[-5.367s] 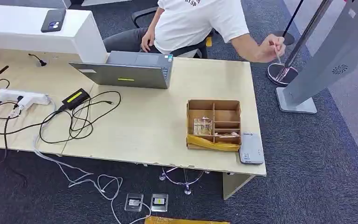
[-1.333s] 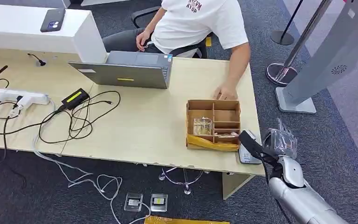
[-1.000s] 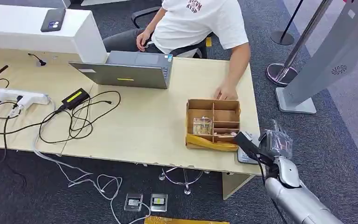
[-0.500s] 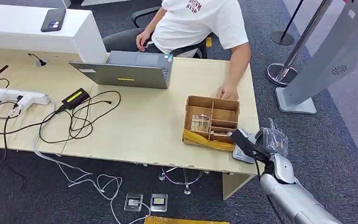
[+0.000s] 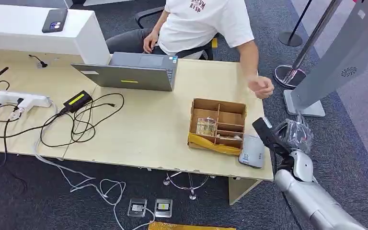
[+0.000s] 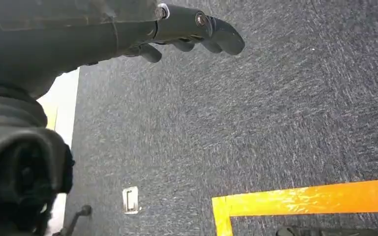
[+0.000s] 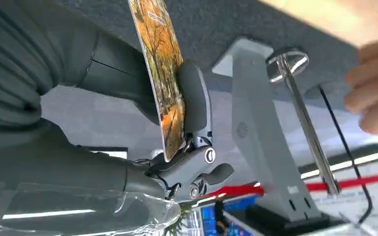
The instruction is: Pass the card to the sensor for recognition and then transmit it.
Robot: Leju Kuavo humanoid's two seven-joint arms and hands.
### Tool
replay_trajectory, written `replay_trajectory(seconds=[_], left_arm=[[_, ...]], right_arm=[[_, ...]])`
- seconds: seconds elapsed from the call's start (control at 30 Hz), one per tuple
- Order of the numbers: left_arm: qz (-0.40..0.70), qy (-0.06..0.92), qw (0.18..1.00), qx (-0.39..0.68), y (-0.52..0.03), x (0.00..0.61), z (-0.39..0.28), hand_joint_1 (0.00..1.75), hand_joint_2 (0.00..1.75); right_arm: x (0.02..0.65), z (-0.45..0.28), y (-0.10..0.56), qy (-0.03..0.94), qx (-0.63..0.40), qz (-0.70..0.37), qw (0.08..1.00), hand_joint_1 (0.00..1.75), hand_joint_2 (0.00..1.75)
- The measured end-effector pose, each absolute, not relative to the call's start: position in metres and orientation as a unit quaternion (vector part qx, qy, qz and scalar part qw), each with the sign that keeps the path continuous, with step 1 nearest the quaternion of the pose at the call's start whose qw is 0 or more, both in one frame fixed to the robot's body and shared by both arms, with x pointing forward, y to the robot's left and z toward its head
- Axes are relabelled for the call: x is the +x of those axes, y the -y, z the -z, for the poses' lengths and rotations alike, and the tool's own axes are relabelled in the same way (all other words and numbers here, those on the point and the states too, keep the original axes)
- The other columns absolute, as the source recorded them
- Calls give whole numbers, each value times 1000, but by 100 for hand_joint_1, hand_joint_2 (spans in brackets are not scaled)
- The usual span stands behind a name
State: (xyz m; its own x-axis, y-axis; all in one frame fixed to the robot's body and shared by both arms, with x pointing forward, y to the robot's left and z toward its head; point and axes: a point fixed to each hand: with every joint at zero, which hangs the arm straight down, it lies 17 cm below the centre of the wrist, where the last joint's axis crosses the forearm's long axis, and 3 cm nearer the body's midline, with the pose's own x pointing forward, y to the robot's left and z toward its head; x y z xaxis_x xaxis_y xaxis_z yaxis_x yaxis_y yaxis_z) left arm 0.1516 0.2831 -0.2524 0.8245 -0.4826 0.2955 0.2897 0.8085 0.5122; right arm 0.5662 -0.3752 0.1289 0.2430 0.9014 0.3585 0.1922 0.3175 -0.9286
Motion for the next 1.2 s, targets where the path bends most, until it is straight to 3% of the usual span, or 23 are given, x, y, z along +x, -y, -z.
replay_trajectory(seconds=[0.47,0.7,1.0,1.03,1.07,1.2], left_arm=[[259,223,913,222,-274,163,250,0,0],[276,226,907,224,-273,173,248,0,0],[290,227,903,221,-271,176,248,0,0],[293,227,903,219,-270,176,248,0,0],[295,227,902,219,-270,176,248,0,0],[300,225,901,217,-270,176,249,0,0]], right_arm=[[602,-278,352,587,-557,-308,500,175,175],[617,-315,315,605,-565,-334,452,175,175],[630,-310,263,606,-560,-368,429,175,175],[631,-308,260,604,-561,-371,429,138,175],[632,-306,257,602,-561,-373,428,0,175],[634,-299,253,596,-559,-378,434,0,175]])
